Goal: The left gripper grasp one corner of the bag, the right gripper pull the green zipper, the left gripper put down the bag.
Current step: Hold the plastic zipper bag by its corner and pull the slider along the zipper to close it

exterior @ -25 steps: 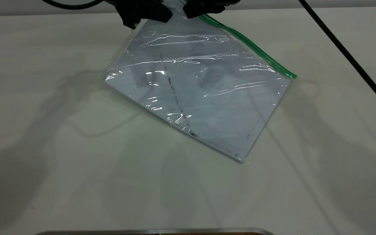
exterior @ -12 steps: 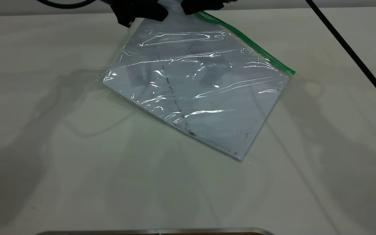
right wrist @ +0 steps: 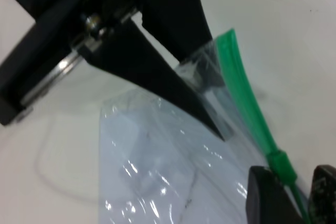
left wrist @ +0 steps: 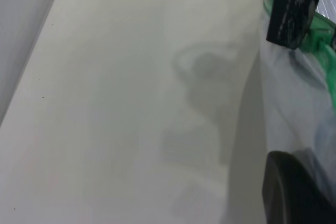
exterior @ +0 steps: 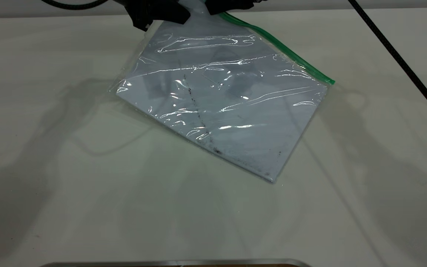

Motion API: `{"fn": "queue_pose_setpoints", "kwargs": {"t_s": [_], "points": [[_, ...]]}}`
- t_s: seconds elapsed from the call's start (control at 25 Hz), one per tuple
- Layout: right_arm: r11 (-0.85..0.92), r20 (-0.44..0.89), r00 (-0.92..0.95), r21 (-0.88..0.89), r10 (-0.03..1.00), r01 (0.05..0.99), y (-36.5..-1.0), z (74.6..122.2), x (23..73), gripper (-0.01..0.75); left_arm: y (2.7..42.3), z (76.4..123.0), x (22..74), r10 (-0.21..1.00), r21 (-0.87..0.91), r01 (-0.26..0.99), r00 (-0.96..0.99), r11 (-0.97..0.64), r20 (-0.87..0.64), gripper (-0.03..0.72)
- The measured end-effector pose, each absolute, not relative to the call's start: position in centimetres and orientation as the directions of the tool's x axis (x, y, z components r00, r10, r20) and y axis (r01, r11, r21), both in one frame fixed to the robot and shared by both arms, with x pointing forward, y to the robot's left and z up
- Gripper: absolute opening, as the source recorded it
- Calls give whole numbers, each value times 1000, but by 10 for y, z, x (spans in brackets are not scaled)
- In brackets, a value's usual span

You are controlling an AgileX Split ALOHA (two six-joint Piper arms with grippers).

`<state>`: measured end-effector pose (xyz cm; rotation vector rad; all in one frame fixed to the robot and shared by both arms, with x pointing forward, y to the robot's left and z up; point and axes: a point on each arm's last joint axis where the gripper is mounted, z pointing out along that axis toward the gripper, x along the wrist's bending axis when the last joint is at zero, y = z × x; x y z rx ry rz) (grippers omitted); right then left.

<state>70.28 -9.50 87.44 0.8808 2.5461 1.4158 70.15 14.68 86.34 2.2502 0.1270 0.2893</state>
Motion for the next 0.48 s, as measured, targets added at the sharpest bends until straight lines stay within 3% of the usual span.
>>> {"fn": "queue_pose_setpoints", "kwargs": {"t_s": [0.48], "points": [[377,205,-819,810,535,449,-94,876,703,232,147,863,701,187,768,-7,968,-640,165,53]]}}
